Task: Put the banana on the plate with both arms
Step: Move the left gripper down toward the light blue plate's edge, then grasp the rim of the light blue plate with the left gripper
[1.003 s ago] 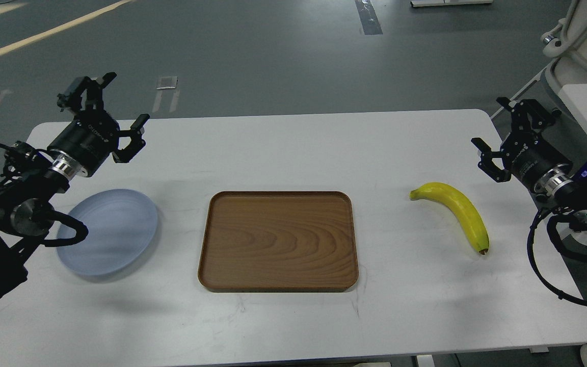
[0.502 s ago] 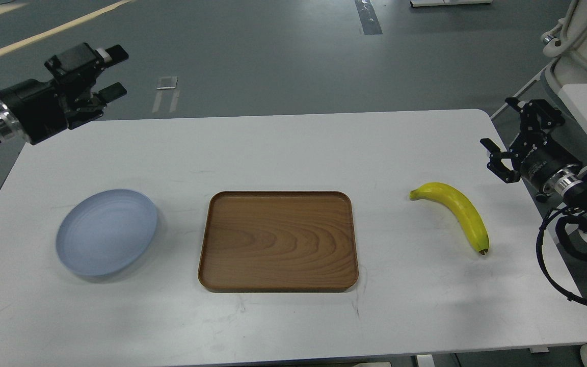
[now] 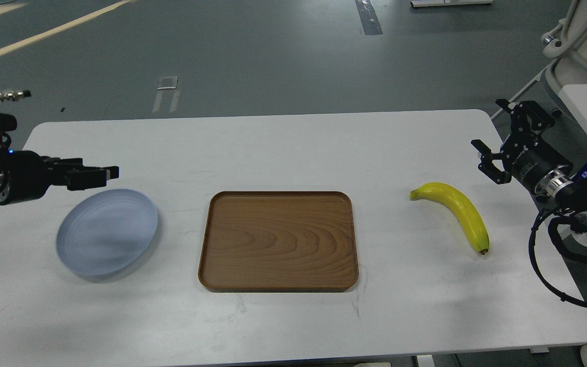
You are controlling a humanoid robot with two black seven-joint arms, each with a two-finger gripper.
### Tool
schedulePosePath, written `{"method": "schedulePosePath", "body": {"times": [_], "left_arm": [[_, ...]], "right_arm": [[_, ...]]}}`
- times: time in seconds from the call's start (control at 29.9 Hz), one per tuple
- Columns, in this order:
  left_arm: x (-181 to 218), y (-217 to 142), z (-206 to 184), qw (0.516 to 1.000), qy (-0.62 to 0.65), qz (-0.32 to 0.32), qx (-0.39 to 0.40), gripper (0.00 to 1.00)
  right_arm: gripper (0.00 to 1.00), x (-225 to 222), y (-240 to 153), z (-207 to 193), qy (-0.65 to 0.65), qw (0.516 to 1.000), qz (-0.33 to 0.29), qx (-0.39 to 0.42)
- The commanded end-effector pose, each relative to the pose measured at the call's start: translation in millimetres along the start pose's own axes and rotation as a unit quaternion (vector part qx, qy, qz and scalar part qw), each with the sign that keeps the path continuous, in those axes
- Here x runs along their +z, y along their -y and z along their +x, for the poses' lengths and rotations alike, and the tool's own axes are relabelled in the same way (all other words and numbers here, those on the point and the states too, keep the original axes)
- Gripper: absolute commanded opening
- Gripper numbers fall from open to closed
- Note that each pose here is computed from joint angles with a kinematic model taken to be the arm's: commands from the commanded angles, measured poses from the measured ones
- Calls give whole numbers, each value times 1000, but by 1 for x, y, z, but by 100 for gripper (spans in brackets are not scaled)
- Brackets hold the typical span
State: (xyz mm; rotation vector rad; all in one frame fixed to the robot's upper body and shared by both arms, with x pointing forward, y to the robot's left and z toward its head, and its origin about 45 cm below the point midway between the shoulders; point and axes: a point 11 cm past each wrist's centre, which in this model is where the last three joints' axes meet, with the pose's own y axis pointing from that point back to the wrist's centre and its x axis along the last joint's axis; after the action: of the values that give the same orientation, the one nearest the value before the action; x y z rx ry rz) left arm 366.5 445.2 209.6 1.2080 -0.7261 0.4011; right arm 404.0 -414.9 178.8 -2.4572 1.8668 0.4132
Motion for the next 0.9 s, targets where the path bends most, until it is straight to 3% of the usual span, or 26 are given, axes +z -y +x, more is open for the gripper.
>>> {"method": "schedulePosePath", "body": {"times": [0.0, 0.57, 0.64, 0.7, 0.74, 0.8, 0.84, 0.87], "left_arm": [[-22, 1, -26, 999, -31, 30, -15, 100], [-51, 10, -94, 992, -82, 80, -45, 91], [-54, 9, -96, 992, -82, 84, -46, 84], [-54, 9, -95, 992, -84, 85, -44, 71], [-54, 9, -95, 992, -84, 85, -44, 71], [-54, 9, -95, 991, -92, 84, -39, 46], [-54, 9, -95, 991, -94, 84, -39, 40], [-53, 10, -95, 991, -95, 83, -39, 29]], "right_arm": [[100, 0, 0, 0, 0, 1000, 0, 0], [100, 2, -1, -1, 2, 1000, -2, -2], [100, 3, -1, -2, 3, 1000, -3, -2], [100, 4, -1, -2, 4, 1000, -3, -2], [100, 4, -1, -2, 4, 1000, -3, -2], [100, 4, -1, -2, 4, 1000, -3, -2], [100, 4, -1, -2, 4, 1000, -3, -2], [100, 4, -1, -2, 4, 1000, -3, -2]]}}
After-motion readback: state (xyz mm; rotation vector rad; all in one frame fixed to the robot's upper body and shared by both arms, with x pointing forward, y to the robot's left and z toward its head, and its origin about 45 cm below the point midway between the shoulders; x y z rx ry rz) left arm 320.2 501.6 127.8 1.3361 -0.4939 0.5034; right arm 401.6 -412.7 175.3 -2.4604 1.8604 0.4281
